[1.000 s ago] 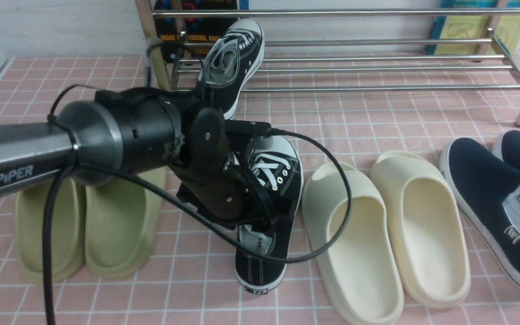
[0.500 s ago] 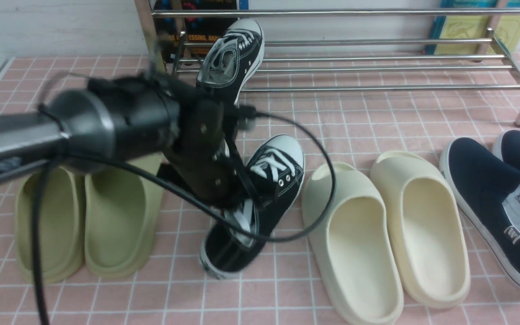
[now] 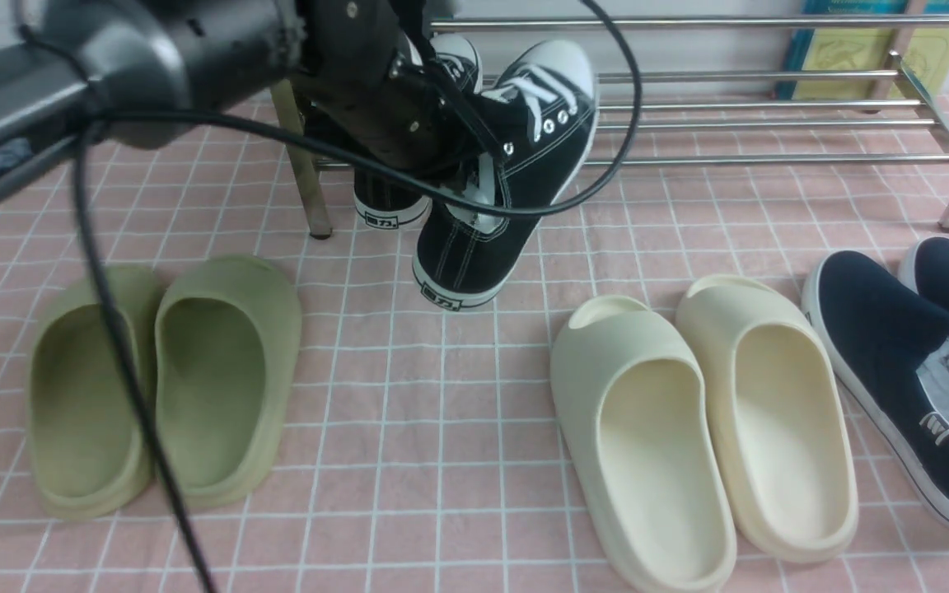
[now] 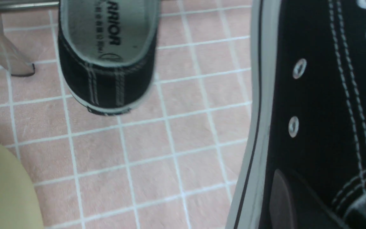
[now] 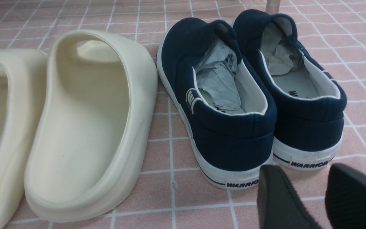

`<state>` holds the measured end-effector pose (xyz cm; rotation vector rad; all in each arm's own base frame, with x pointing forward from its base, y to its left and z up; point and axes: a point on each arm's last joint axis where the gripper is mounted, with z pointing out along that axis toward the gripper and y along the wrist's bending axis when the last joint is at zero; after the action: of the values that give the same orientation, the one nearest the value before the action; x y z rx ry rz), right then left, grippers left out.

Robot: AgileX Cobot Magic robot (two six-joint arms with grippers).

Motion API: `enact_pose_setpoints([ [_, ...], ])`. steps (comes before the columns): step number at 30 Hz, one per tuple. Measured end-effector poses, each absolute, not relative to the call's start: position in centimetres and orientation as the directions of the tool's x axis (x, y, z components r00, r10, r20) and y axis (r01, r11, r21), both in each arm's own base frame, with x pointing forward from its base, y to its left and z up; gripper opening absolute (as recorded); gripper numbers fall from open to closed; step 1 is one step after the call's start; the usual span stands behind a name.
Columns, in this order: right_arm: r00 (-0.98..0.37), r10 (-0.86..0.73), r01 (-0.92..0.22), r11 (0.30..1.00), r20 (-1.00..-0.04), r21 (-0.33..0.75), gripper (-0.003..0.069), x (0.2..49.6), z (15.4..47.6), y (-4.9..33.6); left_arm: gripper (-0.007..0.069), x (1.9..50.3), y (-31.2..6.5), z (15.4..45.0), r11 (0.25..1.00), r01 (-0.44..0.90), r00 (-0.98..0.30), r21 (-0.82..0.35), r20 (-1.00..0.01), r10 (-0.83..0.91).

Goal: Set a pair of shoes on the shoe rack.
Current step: Use the left arm to put a shoe into the shoe rack

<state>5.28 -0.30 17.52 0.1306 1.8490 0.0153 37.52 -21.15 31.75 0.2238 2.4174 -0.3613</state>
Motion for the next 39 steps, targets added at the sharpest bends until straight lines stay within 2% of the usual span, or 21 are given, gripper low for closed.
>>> enact_pose_setpoints([
  [4,-0.273,0.098,0.082,0.994,-0.957,0.078,0.0243,5.3,17.5,-0.3,0.0020,40.7,-21.8,29.3,0.953,0.221,-0.780,-0.206,-0.624,0.046],
  [13,-0.273,0.098,0.082,0.994,-0.957,0.078,0.0243,5.3,17.5,-0.3,0.0022,46.6,-22.5,28.9,0.941,0.194,-0.691,-0.278,-0.719,-0.070],
  [15,-0.273,0.098,0.082,0.994,-0.957,0.078,0.0243,5.3,17.5,-0.3,0.0024,48.4,-22.4,27.8,0.940,0.172,-0.682,-0.293,-0.725,-0.101],
  [18,-0.273,0.098,0.082,0.994,-0.957,0.078,0.0243,5.3,17.5,-0.3,0.0027,49.5,-22.4,26.8,0.948,0.175,-0.677,-0.266,-0.731,-0.080],
  [23,-0.273,0.098,0.082,0.994,-0.957,0.078,0.0243,5.3,17.5,-0.3,0.0046,49.6,-22.2,27.0,0.959,0.206,-0.663,-0.193,-0.749,-0.009],
  [25,-0.273,0.098,0.082,0.994,-0.957,0.078,0.0243,5.3,17.5,-0.3,0.0068,49.6,-22.2,27.1,0.960,0.209,-0.657,-0.189,-0.754,-0.006],
  [27,-0.273,0.098,0.082,0.994,-0.957,0.079,0.0243,5.3,17.5,-0.3,0.0145,49.5,-22.1,27.7,0.960,0.209,-0.653,-0.184,-0.757,-0.003],
  [31,-0.273,0.098,0.082,0.994,-0.957,0.079,0.0243,5.3,17.5,-0.3,0.0252,49.1,-21.8,28.9,0.962,0.204,-0.661,-0.180,-0.750,0.000],
  [32,-0.273,0.098,0.082,0.994,-0.957,0.079,0.0243,5.3,17.5,-0.3,0.0321,48.5,-21.5,30.1,0.965,0.197,-0.674,-0.176,-0.739,0.002],
  [34,-0.273,0.098,0.082,0.994,-0.957,0.079,0.0243,5.3,17.5,-0.3,0.0376,47.8,-21.2,31.4,0.967,0.191,-0.686,-0.168,-0.728,0.009],
  [37,-0.273,0.098,0.082,0.994,-0.957,0.079,0.0243,5.3,17.5,-0.3,0.0423,46.1,-20.3,33.8,0.972,0.199,-0.708,-0.126,-0.704,0.054],
  [39,-0.273,0.098,0.082,0.994,-0.957,0.079,0.0243,5.3,17.5,-0.3,0.0427,44.8,-19.5,35.1,0.974,0.215,-0.732,-0.072,-0.672,0.112],
])
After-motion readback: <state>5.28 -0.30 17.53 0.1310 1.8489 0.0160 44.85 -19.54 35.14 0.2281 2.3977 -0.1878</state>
